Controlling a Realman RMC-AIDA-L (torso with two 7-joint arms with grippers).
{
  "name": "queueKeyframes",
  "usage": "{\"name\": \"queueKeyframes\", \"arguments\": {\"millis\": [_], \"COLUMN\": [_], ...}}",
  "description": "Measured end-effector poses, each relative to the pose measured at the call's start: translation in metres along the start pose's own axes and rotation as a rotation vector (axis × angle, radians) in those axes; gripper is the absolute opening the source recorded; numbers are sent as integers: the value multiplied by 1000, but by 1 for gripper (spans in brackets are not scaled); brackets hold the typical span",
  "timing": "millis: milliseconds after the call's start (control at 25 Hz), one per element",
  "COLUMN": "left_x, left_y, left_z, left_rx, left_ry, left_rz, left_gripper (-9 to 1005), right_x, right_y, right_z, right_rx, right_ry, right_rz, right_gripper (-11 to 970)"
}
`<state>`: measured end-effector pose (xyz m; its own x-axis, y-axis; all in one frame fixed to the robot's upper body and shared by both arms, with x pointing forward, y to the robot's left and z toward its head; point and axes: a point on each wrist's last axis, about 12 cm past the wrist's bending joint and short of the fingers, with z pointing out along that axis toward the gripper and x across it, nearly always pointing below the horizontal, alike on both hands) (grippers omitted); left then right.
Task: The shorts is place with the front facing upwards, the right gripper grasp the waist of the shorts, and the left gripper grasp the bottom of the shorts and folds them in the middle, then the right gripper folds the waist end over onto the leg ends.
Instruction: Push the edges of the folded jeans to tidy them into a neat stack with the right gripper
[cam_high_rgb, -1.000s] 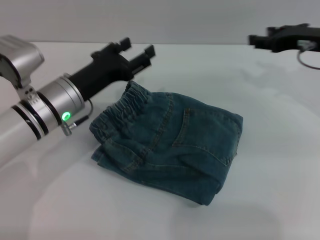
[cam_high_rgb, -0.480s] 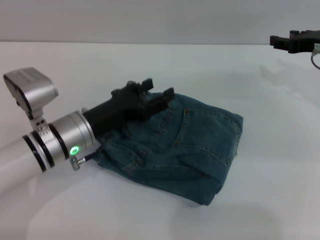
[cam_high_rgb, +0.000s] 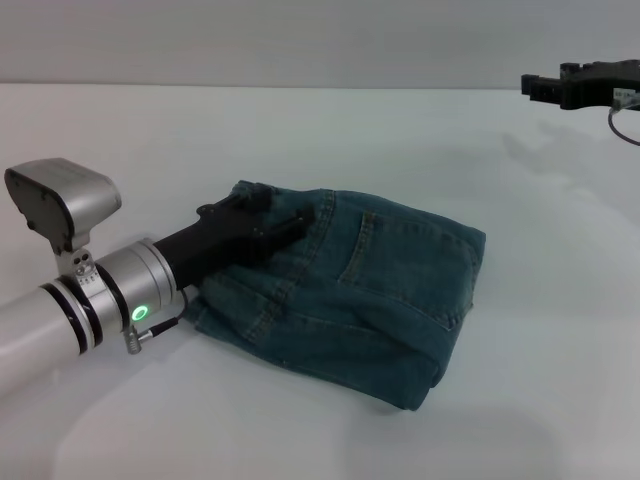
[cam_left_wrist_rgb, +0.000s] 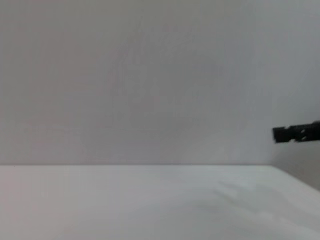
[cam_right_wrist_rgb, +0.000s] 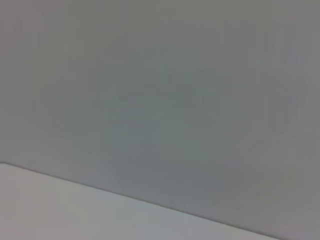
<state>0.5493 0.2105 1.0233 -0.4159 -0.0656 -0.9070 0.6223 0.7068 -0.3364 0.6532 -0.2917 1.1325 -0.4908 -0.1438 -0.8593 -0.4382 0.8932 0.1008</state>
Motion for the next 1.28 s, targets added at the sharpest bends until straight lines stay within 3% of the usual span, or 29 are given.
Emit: {"name": "queueKeyframes", "arguments": {"millis": [160,320,440,520,560,600,640,720,800,1000,1280], "left_x": [1,-18,-34,-34,-54,-54,-67,-67,-89,-98,-102], "left_y": [1,4,7,7,15,15,22,22,36,46,49], "left_z": [0,2,1,1,-1,-1,-3,-3,-9,-18,-25], "left_rx": [-10,-13,-22,-22,-56,-56,-93,-93,-172,-240,-265], "left_ry": [2,-80,-156,-156,-248,-248,-304,-304,-396,-453,-495], "left_rz": [2,16,40,40,73,73,99,99,149,193,235], "left_gripper": [751,751,751,751,751,751,751,751,751,751,751], "right_x": [-2,-9,-24,-29,-32,-36,-40,-44,-46,-37,-6], "right_y": [3,11,28,32,37,42,48,57,68,85,106], "right_z": [-2,-7,-24,-29,-33,-38,-42,-48,-52,-53,-40], "right_rx": [-23,-101,-284,-331,-379,-428,-486,-583,-688,-861,-906], "right_ry": [-1,-20,-13,-1,19,43,76,143,217,376,603], "right_rz": [-6,-9,-25,-30,-30,-29,-31,-33,-44,-41,-85], "right_gripper": [580,580,579,579,579,579,579,579,579,579,579]}}
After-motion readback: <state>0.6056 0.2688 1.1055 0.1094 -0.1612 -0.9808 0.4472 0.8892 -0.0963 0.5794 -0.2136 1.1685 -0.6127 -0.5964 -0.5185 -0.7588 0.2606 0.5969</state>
